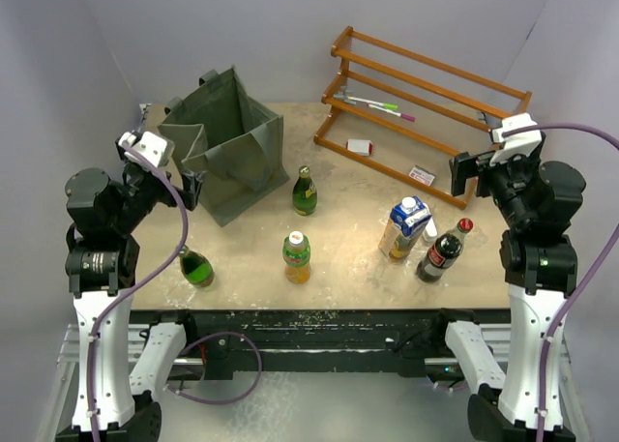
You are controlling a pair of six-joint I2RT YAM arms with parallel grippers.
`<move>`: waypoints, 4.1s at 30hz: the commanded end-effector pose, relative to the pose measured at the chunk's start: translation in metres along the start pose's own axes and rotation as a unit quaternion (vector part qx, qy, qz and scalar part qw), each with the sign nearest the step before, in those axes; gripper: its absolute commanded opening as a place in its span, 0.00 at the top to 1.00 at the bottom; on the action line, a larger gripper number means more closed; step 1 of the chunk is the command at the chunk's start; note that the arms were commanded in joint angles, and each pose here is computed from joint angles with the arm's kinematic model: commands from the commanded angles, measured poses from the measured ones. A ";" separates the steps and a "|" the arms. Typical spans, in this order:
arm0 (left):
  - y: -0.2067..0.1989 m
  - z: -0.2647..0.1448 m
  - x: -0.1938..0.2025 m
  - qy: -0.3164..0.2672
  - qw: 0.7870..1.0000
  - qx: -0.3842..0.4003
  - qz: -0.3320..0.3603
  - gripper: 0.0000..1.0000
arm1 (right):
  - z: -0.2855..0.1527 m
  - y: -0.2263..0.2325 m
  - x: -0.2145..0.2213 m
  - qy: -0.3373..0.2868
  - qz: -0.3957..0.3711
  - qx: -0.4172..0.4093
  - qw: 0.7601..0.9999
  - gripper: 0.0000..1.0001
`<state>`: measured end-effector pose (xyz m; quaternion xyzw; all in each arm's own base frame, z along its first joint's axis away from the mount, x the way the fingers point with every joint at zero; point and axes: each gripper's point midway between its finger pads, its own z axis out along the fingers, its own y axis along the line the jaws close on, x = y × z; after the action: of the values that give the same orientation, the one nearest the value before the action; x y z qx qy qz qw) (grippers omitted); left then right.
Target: Place the beverage into the canvas bag
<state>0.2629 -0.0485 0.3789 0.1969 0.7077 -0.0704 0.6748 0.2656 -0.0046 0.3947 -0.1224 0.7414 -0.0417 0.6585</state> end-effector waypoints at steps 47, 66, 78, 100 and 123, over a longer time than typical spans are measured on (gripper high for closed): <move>-0.070 0.096 0.027 0.183 0.958 0.211 -0.063 1.00 | -0.005 0.043 0.025 0.029 -0.027 -0.124 0.991 0.00; -0.097 0.071 0.019 0.159 0.947 0.258 -0.103 0.66 | 0.001 0.067 0.039 0.051 -0.013 -0.199 0.979 0.00; -0.116 0.031 -0.049 0.042 0.938 0.343 -0.011 0.17 | 0.006 0.062 0.057 0.079 -0.034 -0.194 0.977 0.00; -0.257 0.017 0.090 0.197 0.794 0.554 0.157 0.08 | 0.050 0.062 0.048 0.000 -0.024 -0.195 0.981 0.02; -0.256 0.028 0.122 0.238 0.793 0.532 0.180 0.16 | 0.051 0.068 0.084 0.004 -0.021 -0.184 0.983 0.00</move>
<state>0.1914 -0.2706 0.1979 0.6541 0.6651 -0.2641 0.2451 0.2947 0.0464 0.2840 -0.2490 0.7506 0.0887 0.6056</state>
